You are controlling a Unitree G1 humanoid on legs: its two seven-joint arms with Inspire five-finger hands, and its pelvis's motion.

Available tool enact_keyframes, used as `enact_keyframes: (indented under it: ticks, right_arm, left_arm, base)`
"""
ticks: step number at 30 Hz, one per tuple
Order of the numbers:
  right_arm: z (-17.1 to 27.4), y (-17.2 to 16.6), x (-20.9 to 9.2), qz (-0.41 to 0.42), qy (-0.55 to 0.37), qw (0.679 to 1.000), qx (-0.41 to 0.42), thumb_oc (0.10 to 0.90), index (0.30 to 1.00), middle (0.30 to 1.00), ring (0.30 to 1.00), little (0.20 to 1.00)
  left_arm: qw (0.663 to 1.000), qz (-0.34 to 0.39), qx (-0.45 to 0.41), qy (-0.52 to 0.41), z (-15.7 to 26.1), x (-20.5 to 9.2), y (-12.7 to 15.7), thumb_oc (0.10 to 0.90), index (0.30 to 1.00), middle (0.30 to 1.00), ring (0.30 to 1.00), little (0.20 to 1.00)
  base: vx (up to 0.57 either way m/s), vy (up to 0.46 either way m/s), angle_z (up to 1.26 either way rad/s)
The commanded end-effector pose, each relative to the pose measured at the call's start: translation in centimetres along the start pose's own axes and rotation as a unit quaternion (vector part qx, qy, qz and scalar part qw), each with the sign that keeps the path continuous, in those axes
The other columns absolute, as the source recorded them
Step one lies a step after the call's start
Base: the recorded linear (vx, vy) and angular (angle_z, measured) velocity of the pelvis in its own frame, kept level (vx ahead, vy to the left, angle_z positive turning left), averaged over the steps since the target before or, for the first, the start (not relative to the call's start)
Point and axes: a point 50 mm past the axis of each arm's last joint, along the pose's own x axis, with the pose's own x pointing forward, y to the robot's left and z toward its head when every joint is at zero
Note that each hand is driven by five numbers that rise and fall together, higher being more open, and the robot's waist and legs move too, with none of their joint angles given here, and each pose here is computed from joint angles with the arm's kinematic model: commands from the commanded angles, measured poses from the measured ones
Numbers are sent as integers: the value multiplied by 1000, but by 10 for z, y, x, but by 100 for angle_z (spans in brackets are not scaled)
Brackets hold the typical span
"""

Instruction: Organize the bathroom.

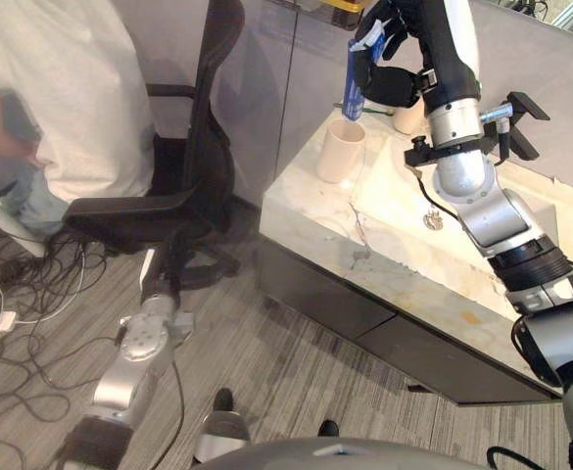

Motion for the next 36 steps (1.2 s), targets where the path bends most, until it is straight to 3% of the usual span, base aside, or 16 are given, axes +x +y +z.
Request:
enact_keyframes:
  ticks: [1, 36]
  right_arm:
    - [22, -40, 27, -115, -81, 990, -6, 400, 300, 300, 300, 300]
    - [-15, 0, -21, -60, 18, 997, 38, 400, 300, 300, 300, 300]
  left_arm:
    - [995, -31, 2, -94, 30, 3, -9, 800, 900, 900, 900, 900]
    - [998, -15, 17, -53, 6, -10, 5, 800, 900, 900, 900, 900]
  base:
    - [78, -2, 6]
    - [69, -4, 2]
